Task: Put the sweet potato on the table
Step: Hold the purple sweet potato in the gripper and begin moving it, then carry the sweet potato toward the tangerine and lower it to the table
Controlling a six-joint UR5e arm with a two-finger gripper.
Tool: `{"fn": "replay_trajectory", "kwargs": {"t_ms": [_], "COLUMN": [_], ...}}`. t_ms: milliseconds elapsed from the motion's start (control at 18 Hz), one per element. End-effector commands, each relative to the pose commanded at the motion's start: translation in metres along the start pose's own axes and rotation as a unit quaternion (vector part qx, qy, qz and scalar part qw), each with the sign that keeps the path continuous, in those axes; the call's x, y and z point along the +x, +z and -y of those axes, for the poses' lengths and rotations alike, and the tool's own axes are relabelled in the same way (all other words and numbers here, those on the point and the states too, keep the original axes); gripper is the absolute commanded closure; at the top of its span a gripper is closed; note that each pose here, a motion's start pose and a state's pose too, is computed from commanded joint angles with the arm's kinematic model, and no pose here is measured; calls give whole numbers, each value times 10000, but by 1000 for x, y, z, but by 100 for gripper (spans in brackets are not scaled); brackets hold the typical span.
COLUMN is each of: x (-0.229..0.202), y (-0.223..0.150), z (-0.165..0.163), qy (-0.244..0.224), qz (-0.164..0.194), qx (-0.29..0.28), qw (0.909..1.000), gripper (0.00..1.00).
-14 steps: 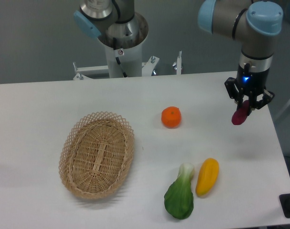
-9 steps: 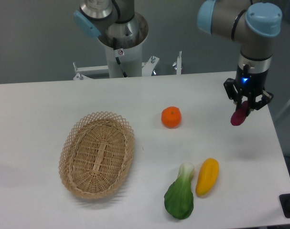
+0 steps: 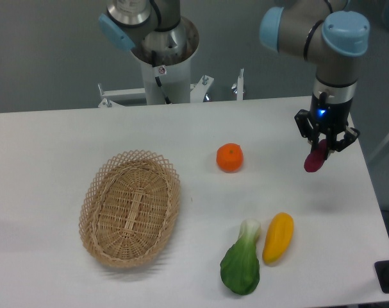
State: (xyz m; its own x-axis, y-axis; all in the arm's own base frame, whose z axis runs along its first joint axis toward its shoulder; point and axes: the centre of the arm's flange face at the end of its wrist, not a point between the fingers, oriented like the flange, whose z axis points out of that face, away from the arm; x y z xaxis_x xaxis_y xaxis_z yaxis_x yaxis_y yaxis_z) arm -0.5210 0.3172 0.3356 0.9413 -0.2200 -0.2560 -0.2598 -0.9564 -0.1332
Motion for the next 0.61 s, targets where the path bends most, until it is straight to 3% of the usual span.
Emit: {"fn": "replay_trajectory", "kwargs": {"t_ms": [389,611], "x": [17,23], "y": [45,70], "z": [27,52], "qy": [215,-87], "qz": [153,206], "qx": [-157,-267], "qw": [9995,9994], "gripper": [66,66]}}
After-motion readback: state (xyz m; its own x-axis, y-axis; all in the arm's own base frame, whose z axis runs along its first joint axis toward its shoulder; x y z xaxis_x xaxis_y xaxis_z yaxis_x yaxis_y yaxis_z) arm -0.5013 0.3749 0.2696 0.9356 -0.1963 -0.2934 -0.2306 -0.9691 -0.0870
